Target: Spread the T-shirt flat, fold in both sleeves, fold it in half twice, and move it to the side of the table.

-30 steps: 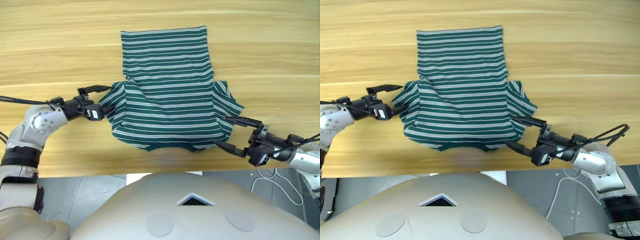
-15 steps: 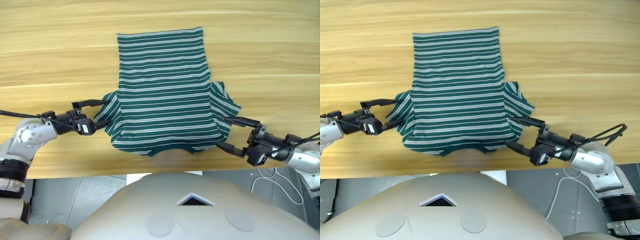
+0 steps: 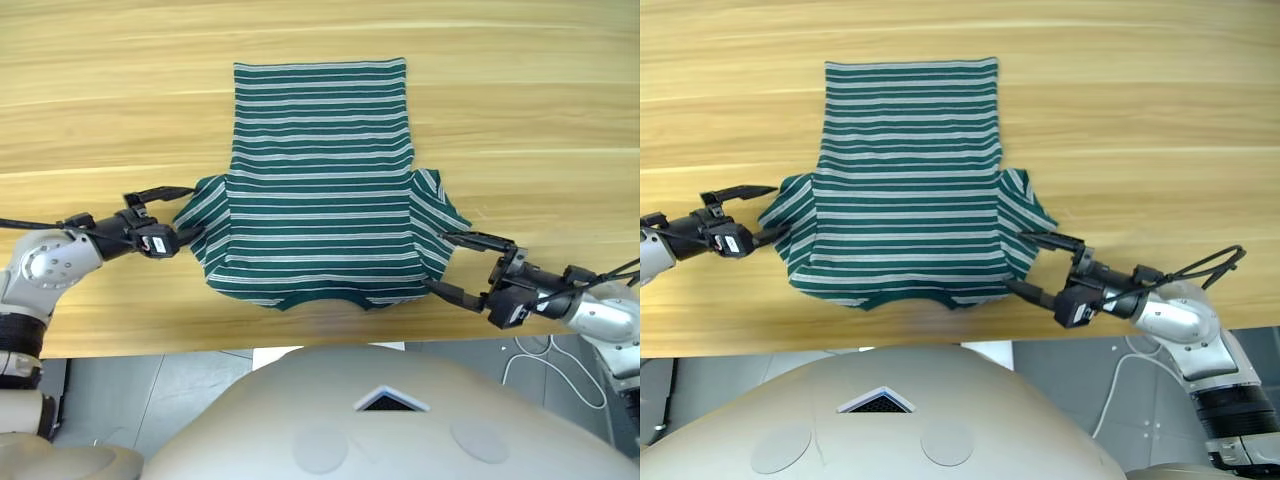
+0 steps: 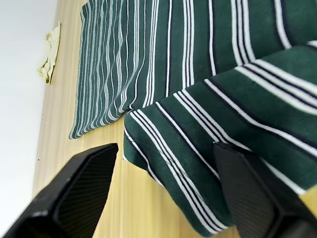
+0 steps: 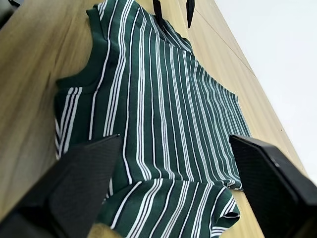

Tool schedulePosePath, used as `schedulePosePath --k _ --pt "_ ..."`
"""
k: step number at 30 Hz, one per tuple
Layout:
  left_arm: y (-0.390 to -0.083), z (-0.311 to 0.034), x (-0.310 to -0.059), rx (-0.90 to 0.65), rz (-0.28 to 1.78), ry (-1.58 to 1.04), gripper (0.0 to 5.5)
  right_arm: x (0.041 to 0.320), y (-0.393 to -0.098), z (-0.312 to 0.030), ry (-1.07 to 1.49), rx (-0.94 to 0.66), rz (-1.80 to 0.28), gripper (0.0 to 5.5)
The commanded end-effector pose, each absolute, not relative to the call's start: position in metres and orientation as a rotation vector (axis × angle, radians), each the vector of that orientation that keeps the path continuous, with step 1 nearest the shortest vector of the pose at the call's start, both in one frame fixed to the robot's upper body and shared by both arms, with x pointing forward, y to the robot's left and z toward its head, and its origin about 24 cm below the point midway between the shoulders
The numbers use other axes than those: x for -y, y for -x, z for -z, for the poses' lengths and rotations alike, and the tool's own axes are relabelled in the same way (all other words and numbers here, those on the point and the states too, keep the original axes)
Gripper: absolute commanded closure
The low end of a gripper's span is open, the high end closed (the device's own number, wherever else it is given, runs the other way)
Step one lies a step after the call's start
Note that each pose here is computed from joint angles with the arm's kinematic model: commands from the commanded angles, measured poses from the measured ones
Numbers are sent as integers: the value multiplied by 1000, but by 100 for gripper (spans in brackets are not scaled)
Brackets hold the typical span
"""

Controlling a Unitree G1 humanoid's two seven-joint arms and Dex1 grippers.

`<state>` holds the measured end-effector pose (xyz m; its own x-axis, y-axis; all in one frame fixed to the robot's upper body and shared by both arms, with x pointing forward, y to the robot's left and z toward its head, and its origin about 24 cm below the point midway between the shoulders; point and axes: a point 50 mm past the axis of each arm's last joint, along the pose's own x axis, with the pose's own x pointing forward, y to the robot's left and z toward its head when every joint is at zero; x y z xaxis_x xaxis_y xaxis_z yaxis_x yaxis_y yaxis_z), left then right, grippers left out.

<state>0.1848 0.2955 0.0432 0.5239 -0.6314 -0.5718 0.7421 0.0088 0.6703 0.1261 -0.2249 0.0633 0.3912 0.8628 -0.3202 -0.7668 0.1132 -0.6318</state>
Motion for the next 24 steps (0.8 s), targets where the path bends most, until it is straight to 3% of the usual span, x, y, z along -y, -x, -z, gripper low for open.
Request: schedulePosePath --k 1,4,9,15,24 --pt "-194 -62 -308 -113 971 -1140 194 226 -132 -61 843 116 -1183 144" --pt "-202 -71 -316 -121 901 -1157 194 228 -137 -58 852 97 -1163 144" --pt "-194 -91 -306 -2 948 -1098 194 228 -141 -53 867 72 -1136 144" --pt "-172 -70 -320 -286 1065 -1204 91 231 -141 -53 889 42 -1101 139" --pt "-167 -67 -319 -345 1101 -1293 91 232 -139 -54 897 38 -1098 139"
